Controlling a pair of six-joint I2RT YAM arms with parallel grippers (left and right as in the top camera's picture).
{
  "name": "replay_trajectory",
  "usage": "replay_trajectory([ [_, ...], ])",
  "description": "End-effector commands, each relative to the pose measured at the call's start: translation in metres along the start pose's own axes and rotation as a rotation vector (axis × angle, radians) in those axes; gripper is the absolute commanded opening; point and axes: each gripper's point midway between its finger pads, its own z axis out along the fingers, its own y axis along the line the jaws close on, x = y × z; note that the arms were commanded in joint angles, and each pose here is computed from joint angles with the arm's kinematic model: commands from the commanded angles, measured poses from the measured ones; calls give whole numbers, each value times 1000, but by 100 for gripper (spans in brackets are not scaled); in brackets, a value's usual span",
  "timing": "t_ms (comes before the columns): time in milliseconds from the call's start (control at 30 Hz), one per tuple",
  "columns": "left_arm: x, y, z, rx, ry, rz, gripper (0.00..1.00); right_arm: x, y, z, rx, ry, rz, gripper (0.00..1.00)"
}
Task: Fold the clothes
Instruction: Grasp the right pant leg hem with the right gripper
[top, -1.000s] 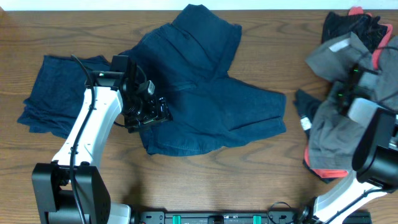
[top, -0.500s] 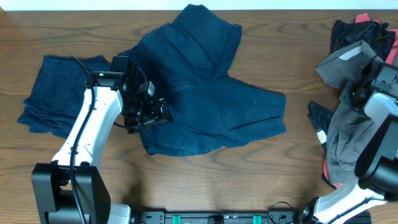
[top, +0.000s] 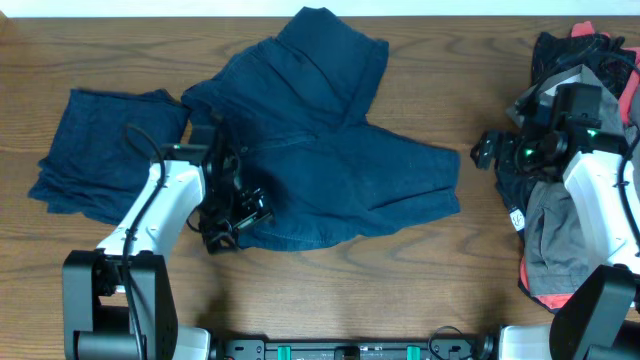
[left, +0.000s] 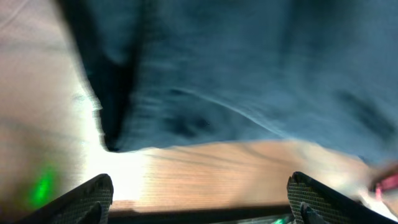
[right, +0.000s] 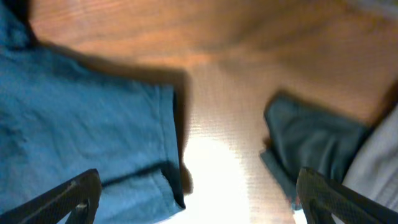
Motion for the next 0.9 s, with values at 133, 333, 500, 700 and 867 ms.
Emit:
replay_trajectory([
  [133, -14, 34, 31, -90, -109, -265, 91, 19, -5, 3, 56, 67, 54, 99],
  [333, -35, 32, 48, -27, -206, -252, 56, 53, -7, -2, 92, 197, 278, 99],
  [500, -38, 36, 46, -47, -233, -250, 8, 75, -7, -7, 119, 283, 407, 99],
  [700, -20, 36, 27, -43, -230, -231, 6, 89, 3, 8, 69, 311, 444, 97],
  [867, -2, 38, 1, -24, -279, -215, 6, 113, 13, 28, 15, 357, 458, 95],
])
